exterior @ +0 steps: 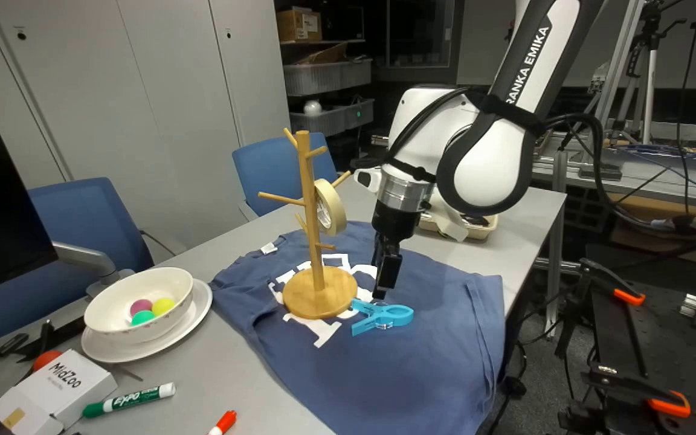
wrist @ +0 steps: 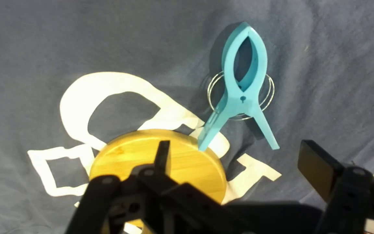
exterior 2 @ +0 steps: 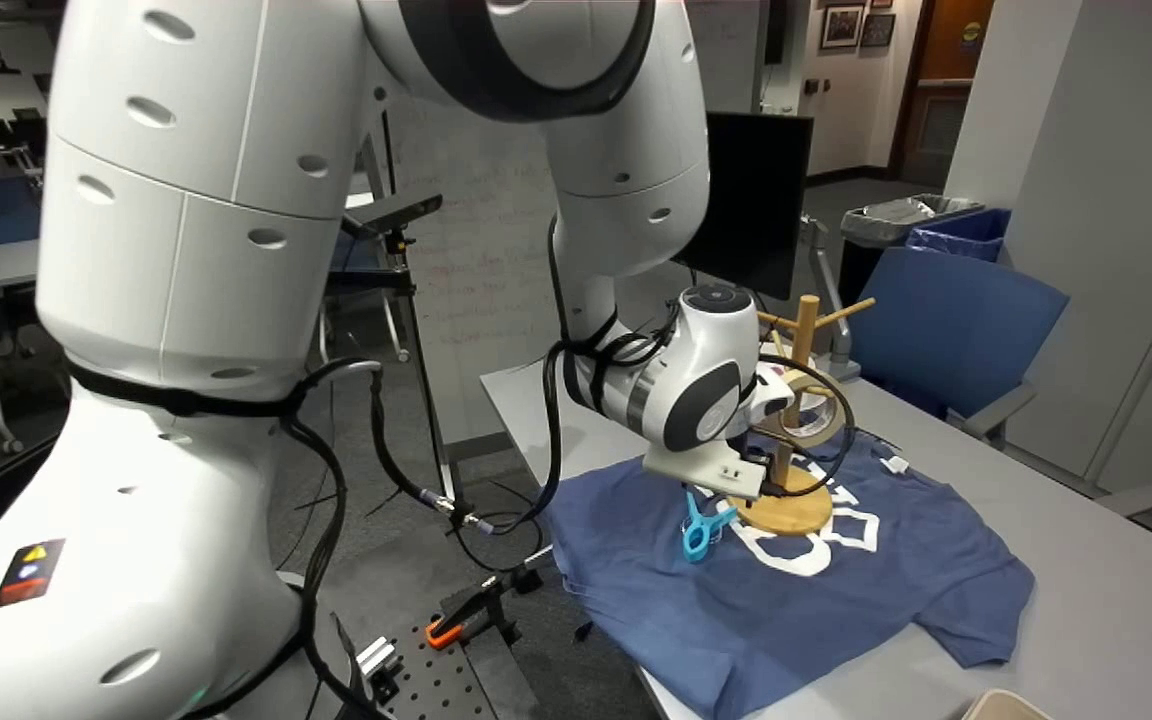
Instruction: Hang the blue peg on the opposite side of the wooden rack
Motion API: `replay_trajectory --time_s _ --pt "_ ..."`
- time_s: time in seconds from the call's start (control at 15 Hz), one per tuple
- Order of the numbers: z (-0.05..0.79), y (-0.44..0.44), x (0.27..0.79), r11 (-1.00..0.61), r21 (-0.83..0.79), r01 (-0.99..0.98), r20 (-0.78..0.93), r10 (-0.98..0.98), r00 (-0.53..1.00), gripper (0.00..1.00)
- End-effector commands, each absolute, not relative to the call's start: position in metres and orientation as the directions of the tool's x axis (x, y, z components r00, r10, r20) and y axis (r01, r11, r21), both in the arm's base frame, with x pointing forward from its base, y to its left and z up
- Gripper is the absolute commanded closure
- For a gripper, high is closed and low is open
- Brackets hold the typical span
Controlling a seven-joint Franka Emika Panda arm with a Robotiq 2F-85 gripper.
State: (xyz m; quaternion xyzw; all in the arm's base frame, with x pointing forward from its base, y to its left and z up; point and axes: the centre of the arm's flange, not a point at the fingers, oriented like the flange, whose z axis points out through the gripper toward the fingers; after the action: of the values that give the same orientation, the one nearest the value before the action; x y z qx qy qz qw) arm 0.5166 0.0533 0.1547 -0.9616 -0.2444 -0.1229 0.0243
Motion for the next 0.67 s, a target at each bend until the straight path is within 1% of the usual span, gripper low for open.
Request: replay_trajectory --time_s 0.0,0.6 --pt "0.146 0.065 0.523 -0.828 0.071 0.556 0.256 0.554 0.792 0.0" --pt "0.117 0.083 0.524 -0.774 0.096 0.626 0.241 0.628 0.74 0.0"
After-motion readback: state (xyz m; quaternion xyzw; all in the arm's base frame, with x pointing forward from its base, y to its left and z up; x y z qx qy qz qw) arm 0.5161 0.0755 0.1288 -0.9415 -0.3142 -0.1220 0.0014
